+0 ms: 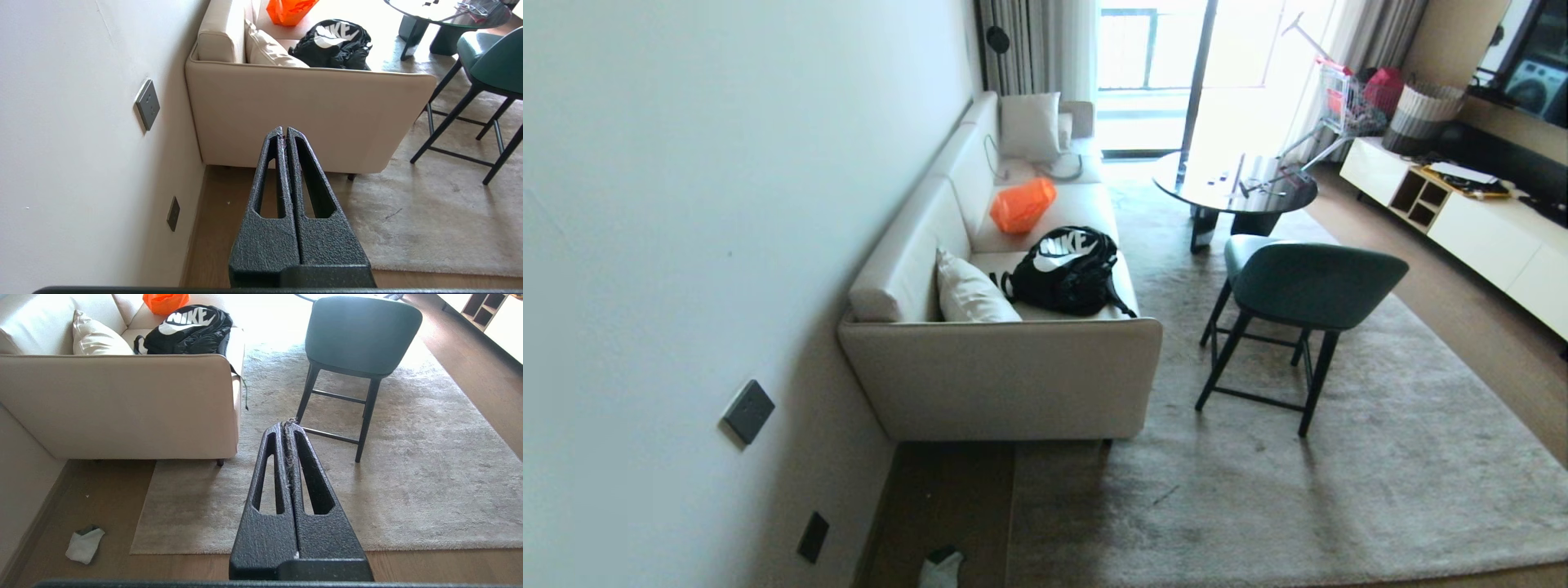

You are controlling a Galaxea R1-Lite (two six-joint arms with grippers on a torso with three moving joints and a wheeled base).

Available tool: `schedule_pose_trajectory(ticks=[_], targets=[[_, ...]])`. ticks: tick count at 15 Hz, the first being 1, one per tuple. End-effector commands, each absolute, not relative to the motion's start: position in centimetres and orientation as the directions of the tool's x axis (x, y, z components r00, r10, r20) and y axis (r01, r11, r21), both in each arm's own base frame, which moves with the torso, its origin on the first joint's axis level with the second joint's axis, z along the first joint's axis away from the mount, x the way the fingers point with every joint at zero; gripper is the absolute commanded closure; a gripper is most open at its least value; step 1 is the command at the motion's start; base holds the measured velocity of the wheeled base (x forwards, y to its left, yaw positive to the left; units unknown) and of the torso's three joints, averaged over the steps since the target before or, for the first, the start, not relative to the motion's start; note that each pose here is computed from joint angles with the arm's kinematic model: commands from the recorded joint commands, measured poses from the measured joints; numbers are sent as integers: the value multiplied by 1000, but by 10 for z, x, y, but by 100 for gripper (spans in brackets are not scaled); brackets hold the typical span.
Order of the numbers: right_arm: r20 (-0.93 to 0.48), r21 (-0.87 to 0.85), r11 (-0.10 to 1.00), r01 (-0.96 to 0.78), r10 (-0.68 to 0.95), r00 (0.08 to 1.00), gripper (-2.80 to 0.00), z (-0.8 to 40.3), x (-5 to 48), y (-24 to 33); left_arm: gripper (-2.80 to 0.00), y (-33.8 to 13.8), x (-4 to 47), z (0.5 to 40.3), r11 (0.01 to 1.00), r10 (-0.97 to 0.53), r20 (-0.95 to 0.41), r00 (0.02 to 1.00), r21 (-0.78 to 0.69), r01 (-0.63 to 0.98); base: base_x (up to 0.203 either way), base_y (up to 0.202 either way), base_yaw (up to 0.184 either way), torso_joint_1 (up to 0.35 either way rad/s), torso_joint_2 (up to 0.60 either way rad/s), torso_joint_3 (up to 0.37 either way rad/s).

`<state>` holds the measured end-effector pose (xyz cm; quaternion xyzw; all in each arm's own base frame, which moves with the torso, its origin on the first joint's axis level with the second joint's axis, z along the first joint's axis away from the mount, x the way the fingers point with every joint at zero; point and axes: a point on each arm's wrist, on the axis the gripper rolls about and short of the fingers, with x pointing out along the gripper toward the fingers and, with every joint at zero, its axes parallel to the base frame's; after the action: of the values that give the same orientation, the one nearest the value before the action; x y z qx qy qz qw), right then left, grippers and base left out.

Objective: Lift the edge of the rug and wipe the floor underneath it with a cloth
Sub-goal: Pick up the rag

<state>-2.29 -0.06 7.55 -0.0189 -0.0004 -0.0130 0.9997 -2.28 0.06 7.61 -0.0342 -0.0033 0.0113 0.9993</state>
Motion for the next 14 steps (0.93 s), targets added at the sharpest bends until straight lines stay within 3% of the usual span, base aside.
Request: schedule_pose_trajectory(ticks=[1, 14], targets=[[0, -38, 999, 26, -26, 1000, 0, 75, -23, -1, 0, 1, -23, 77, 997, 23, 8, 1000, -69, -22, 0, 0, 0, 0, 0, 0], [0, -38, 999, 26, -26, 1000, 0, 75, -23, -1, 0, 1, -23, 76, 997, 23, 7, 1000, -69, -22, 0, 0, 0, 0, 0, 0]])
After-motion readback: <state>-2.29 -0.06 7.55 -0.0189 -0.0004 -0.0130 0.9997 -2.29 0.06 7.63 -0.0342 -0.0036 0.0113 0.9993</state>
